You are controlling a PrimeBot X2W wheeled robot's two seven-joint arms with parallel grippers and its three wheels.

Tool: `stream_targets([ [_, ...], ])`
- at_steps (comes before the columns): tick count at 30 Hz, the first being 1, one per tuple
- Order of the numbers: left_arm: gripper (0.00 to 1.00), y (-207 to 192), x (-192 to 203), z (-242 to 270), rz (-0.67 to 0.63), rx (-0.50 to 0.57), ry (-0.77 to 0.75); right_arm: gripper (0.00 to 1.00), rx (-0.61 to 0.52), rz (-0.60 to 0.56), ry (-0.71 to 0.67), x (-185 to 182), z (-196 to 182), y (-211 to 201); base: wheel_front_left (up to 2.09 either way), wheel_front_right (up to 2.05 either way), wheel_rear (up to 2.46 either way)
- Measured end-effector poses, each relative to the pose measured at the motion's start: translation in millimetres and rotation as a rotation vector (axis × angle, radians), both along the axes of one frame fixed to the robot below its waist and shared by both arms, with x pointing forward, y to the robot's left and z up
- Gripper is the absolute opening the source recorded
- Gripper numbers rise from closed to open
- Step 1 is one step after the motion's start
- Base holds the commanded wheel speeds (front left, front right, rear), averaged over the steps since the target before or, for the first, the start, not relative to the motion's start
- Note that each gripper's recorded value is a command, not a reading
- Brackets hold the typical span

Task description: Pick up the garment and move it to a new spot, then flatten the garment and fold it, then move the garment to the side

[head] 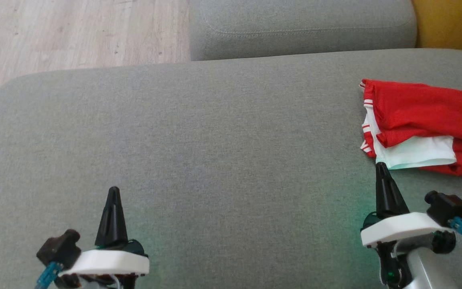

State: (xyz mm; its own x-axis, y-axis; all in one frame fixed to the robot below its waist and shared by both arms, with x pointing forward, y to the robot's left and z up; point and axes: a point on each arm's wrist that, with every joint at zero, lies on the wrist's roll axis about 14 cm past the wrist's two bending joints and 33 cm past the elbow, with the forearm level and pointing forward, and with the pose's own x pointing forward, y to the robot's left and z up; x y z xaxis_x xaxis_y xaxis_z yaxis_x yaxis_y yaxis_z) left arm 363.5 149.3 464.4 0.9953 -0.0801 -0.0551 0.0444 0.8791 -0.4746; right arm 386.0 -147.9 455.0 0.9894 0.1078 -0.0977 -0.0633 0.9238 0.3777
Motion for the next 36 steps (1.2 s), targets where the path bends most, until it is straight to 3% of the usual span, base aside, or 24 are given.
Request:
stream_targets([
  [36,0.0,17.4,2.0,-4.2,0.089,-0.341,0.075,0.0,0.369,-0.129,0.047,1.7,6.6,-24.7,0.0,0.0,0.0],
])
